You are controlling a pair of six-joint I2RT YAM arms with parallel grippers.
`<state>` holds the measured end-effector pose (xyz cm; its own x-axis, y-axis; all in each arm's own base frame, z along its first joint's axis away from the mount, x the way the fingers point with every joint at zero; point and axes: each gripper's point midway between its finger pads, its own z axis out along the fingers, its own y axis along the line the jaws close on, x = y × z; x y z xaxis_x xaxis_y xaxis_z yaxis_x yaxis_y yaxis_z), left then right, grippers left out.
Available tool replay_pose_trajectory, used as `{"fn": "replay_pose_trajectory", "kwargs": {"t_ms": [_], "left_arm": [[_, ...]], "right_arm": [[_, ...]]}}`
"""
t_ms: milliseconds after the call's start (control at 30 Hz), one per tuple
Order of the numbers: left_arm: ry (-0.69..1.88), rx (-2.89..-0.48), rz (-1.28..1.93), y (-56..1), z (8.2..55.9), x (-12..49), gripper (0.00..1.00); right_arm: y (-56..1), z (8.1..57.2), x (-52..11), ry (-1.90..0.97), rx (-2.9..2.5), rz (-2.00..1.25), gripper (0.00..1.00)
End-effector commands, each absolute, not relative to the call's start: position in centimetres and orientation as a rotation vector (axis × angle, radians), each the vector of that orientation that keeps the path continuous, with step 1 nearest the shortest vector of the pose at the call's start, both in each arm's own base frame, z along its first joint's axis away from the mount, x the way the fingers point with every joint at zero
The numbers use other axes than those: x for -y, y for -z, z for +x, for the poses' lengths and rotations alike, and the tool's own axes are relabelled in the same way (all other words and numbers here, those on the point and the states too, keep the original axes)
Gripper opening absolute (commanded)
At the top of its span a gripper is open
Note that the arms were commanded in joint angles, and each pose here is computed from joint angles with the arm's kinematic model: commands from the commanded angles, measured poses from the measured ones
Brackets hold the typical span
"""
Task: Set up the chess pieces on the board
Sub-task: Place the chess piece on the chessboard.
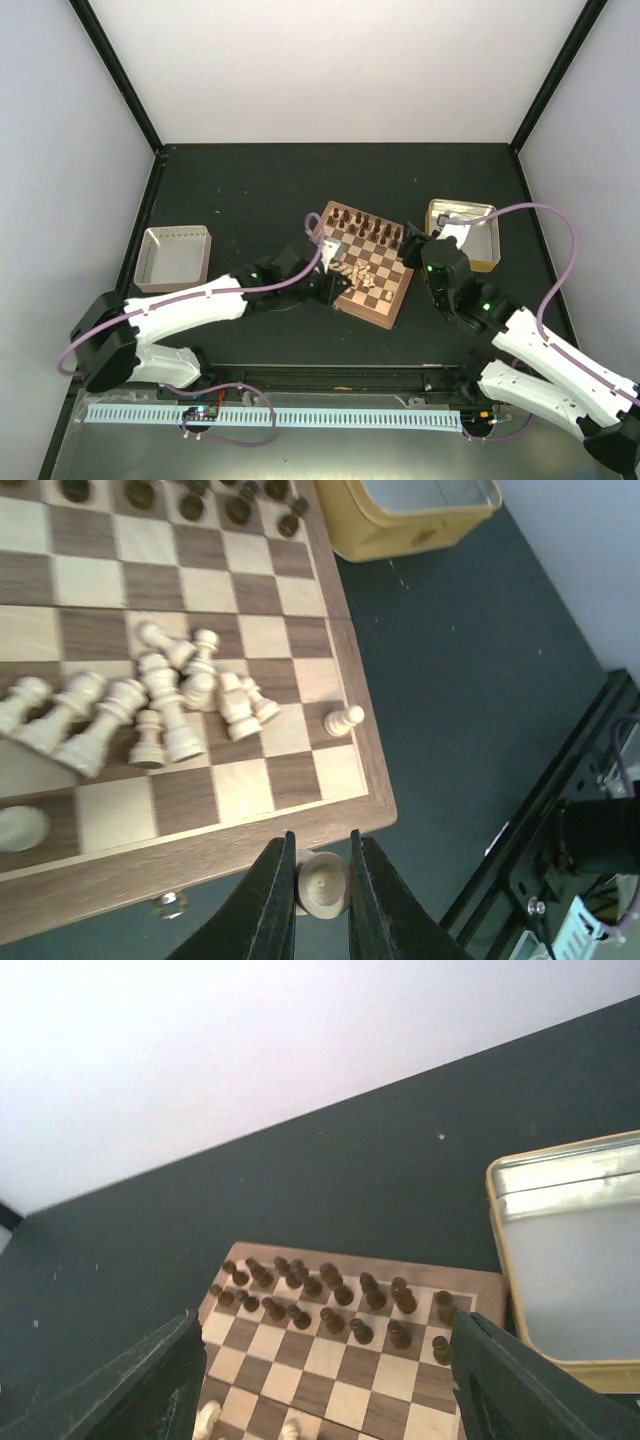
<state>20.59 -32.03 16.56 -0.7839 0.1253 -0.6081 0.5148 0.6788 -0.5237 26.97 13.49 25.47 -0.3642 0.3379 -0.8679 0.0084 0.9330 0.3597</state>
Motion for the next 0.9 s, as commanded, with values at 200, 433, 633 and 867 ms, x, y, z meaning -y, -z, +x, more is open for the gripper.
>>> {"fn": "replay_pose_trajectory", "kwargs": {"t_ms": [200, 433, 633, 867], "left_arm": [[0.917, -2.218, 0.701, -15.1, 18.9, 41.5, 0.08], [0.827, -2.238, 0.803, -12.3, 18.4, 44.9, 0.08], [0.746, -2.268, 0.76, -10.1, 18.7, 44.6, 0.08], [0.664, -2.306, 0.678, -8.7, 19.7, 44.0, 0.08]], "right_arm": [[-25.6, 26.1, -9.9, -0.317, -1.846, 0.454, 0.69], [-25.3, 25.9, -8.8, -0.255, -1.847, 0.48, 0.69], [-25.4, 25.6, -7.7, -0.208, -1.823, 0.497, 0.7], [-25.7, 25.1, -5.9, -0.121, -1.8, 0.551, 0.7]]}}
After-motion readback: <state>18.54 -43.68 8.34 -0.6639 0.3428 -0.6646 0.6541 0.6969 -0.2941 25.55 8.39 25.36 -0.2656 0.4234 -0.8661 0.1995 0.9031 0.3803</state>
